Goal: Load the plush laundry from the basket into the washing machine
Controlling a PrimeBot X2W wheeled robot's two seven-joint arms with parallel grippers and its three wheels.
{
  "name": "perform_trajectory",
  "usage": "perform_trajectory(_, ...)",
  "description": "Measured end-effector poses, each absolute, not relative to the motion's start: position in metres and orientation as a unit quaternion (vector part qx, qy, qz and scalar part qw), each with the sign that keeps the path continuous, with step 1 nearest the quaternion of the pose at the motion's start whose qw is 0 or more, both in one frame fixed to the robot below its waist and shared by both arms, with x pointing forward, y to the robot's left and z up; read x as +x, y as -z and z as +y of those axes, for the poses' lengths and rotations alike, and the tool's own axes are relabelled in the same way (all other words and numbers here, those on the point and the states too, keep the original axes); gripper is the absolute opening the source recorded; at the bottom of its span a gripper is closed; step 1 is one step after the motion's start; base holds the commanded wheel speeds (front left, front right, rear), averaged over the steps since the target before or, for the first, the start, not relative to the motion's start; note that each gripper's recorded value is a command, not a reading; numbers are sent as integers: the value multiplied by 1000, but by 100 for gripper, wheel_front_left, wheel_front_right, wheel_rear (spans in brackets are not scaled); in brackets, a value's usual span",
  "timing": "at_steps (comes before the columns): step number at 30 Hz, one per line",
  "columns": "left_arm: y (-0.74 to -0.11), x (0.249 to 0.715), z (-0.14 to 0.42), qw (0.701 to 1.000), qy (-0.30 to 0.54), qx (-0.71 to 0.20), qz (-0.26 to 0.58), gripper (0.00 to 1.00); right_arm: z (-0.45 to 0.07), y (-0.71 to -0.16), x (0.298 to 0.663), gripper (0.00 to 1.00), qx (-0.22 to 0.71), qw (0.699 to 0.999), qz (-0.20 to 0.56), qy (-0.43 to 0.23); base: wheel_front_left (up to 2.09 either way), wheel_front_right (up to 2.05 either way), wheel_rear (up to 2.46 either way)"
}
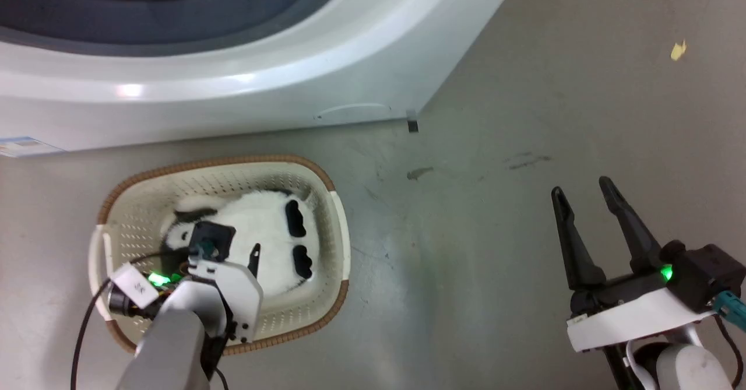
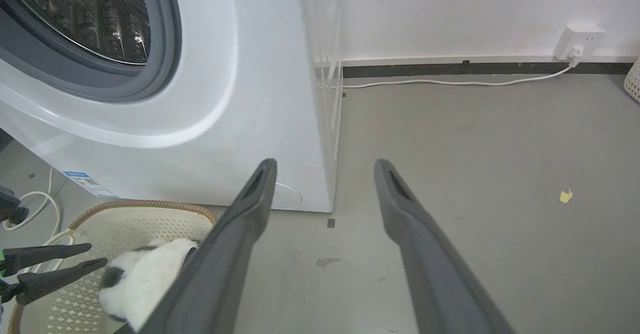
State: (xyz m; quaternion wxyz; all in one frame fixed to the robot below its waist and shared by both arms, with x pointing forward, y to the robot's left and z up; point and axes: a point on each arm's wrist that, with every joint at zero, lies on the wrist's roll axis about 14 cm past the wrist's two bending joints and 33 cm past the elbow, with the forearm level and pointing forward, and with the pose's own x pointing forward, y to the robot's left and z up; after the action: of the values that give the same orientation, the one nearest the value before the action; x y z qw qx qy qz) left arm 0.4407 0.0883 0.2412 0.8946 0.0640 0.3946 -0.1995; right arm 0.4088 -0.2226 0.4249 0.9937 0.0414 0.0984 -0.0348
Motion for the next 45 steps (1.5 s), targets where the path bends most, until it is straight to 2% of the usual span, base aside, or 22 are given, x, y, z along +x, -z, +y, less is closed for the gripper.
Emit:
perform_trajectory(6,-211,432,79,860,219,68,455,100,-229,-415,411,100,45,992,106,45,0,0,0)
perform_trajectory(13,-187,437,70,837,246,81,482,100,-236,-400,409,100,49,990,122,59,0,0,0)
perform_trajectory(14,-175,440,73,826,250,93,497,100,-239,-394,408,100,51,988,128,66,0,0,0)
perform_trajectory(28,-119,447,71,779,268,132,551,100,-254,-367,407,100,54,982,154,93,0,0,0)
perform_trajectory(41,-67,431,63,708,306,168,614,100,-269,-337,396,100,58,973,187,124,0,0,0)
perform_trajectory(42,-64,431,62,705,308,169,616,53,-270,-335,394,100,57,972,190,127,0,0,0)
perform_trajectory(43,-61,431,61,703,309,169,617,0,-272,-334,393,100,56,971,191,130,0,0,0)
perform_trajectory(45,-56,432,60,702,308,168,620,0,-276,-334,392,100,55,971,191,137,0,0,0)
